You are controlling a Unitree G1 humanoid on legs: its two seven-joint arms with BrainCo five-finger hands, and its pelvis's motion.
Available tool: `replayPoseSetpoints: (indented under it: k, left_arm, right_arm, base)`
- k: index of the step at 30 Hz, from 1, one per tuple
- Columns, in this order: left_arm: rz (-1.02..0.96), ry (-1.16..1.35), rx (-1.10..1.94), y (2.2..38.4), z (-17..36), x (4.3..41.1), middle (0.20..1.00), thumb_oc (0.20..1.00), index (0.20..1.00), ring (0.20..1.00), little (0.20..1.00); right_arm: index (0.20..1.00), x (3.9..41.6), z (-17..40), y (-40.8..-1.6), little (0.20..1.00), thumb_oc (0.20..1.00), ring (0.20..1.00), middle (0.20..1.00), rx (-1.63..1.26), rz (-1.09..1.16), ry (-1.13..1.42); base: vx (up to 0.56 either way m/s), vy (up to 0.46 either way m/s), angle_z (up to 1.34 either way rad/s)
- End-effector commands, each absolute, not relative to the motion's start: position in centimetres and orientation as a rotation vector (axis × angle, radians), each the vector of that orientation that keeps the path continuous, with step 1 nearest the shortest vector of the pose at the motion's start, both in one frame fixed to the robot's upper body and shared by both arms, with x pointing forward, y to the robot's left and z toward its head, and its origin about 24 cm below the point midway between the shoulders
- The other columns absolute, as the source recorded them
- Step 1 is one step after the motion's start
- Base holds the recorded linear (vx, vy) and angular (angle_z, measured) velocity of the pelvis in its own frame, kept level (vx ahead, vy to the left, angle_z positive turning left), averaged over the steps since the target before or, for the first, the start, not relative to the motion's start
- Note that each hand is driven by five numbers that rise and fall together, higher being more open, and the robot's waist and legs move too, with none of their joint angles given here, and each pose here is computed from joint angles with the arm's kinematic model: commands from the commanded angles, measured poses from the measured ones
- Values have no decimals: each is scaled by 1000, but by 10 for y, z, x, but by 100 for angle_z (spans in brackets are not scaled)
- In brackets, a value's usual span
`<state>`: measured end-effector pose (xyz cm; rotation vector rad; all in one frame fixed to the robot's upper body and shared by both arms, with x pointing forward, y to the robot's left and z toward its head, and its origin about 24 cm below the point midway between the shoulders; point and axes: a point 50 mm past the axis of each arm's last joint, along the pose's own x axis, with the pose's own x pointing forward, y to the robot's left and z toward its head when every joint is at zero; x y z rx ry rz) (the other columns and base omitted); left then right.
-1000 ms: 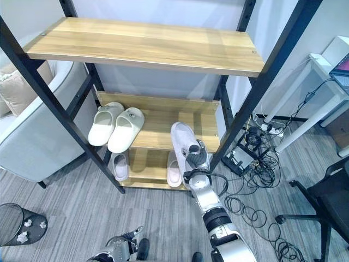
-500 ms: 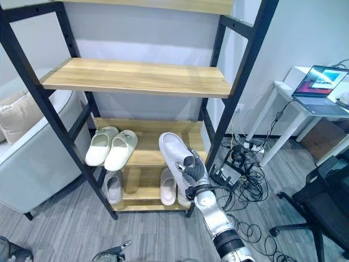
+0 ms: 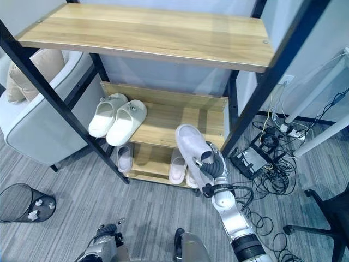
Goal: Arrange the slippers neatly on the shoe rack.
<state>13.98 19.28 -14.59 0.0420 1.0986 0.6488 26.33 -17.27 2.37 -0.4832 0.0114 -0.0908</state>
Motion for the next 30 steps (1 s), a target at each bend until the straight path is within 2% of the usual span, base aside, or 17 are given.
replayPoseSetpoints:
  k: [1,6,8,10,12,13,14,15,16,17,19,21,30]
  left_arm:
    - [613,1181,219,196,-156,104,1000,1000,1000,1000,1000]
    - [645,1089,247,211,-146,124,1000,1000,1000,1000,1000]
    - [676,1004,223,218,-136,145,1000,1000,1000,1000,1000]
    - [666,819,241,227,-109,192,1000,1000,1000,1000,1000]
    - [741,767,191,238,-97,201,1000,1000,1000,1000,1000]
    - [724,697,212,268,-99,178,1000,1000,1000,1000,1000]
    - [686,696,269,267,-107,152,1000,1000,1000,1000,1000]
    - [657,607,238,237,-92,167,1000,1000,1000,1000,1000]
    - [637,620,263,232,-92,152,1000,1000,1000,1000,1000]
    - [624,741,348,242,-114,98,1000,1000,1000,1000,1000]
    - [652,618,307,214,-98,127,1000,1000,1000,1000,1000]
    - [730,577,182,202,-93,122,1000,1000,1000,1000,1000]
    - [907,268,-109,196,-41,189,1000,1000,1000,1000,1000]
  right_arm:
    - [200,263,52,-158,200,200,200,200,-350,-143,-161]
    - [200,267,63,-149,200,200,200,200,-337,-138,-220]
    - [200,274,75,-144,200,200,200,200,-346,-123,-280]
    - [200,284,95,-138,200,200,200,200,-377,-127,-371]
    - [200,280,108,-140,200,200,200,200,-386,-148,-440]
    - [200,282,116,-156,200,200,200,200,-436,-200,-492]
    - [200,281,119,-164,200,200,200,200,-471,-253,-516]
    - [200,270,134,-160,200,200,200,200,-448,-236,-555]
    - [200,265,131,-167,200,200,200,200,-465,-253,-537]
    - [200,265,126,-178,200,200,200,200,-474,-305,-529]
    - [200,257,141,-177,200,200,200,200,-460,-305,-599]
    - [200,254,152,-186,200,200,200,200,-554,-334,-648]
    - [200,267,196,-172,200,200,200,200,-637,-307,-795]
  base:
    - [110,574,-35]
    - [38,317,-31]
    - [-196,206,-90]
    - [-314,118,-106]
    - [-286,42,2]
    - [-192,-68,32]
    - [-230,-56,15]
    - [-175,-50,1]
    - [-103,-47,32]
    - [-38,-56,40]
    - [-61,-74,10]
    - [-17,-59,-2]
    - [37,-69,14]
